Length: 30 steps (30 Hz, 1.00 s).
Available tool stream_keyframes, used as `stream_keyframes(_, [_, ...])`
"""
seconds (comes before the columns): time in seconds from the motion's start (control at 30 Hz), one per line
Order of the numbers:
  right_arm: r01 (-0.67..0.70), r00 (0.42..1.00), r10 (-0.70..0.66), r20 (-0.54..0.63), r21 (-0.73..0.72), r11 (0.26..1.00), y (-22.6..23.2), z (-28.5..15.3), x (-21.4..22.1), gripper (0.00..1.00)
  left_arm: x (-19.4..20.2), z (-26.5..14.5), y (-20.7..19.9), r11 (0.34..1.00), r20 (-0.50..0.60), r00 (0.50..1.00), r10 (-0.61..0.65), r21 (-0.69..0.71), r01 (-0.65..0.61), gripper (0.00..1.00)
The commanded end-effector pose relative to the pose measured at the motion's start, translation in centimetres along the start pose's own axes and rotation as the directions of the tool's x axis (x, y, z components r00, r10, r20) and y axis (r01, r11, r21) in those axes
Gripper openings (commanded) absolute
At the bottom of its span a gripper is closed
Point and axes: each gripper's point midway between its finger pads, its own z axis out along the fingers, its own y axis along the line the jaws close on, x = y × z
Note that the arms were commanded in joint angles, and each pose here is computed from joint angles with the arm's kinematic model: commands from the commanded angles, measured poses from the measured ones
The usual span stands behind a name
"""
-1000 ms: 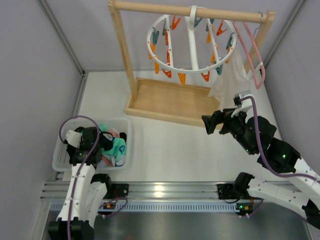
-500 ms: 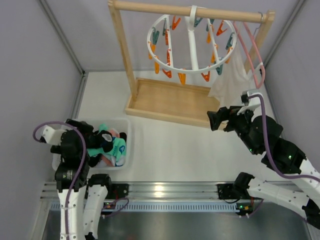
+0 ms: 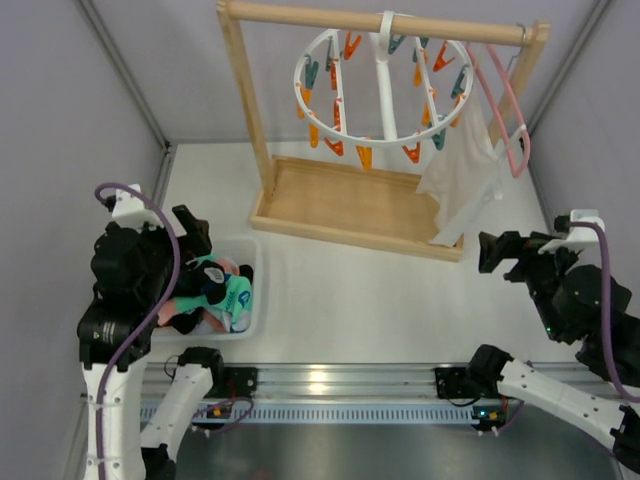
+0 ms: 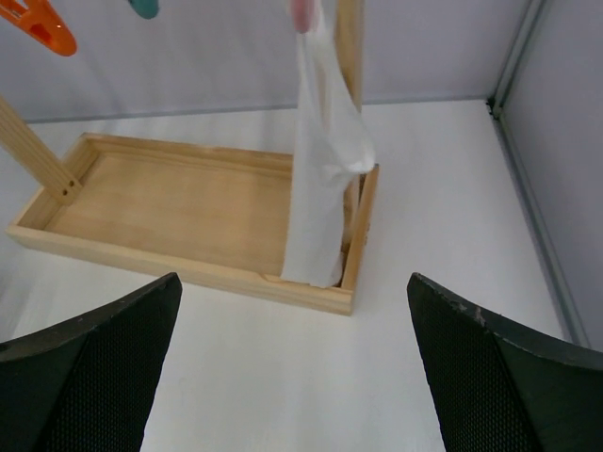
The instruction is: Remove the socks clipped to the hanger
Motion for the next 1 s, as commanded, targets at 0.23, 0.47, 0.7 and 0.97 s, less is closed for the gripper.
stream_keyframes(0.23, [0.078,0.997,-0.075,-0.027,0.103,0.992,-5.1,-3.2,-1.3,0.99,-1.5,-5.9,-1.2,0.985,0.112,0.988,0.102,0.126,-0.116,0.98])
stream_keyframes(0.47, [0.096,0.994,-0.091,-0.057,0.088,0.992,-4.4,-2.6,0.5,0.99,-0.2,-6.8,-1.0,0.983,0.13,0.987,0.09,0.145,-0.109,0.98])
stream_keyframes(0.7, [0.09,0.995,-0.086,-0.053,0.072,0.993,-3.8,-2.3,0.4,0.99,0.4,-6.4,-0.9,0.984,0.114,0.99,0.088,0.146,-0.104,0.98])
stream_keyframes(0.97, [0.073,0.996,-0.07,-0.049,0.061,0.995,-3.5,-2.1,0.9,0.99,0.7,-6.2,-0.9,0.986,0.105,0.992,0.076,0.142,-0.09,0.98])
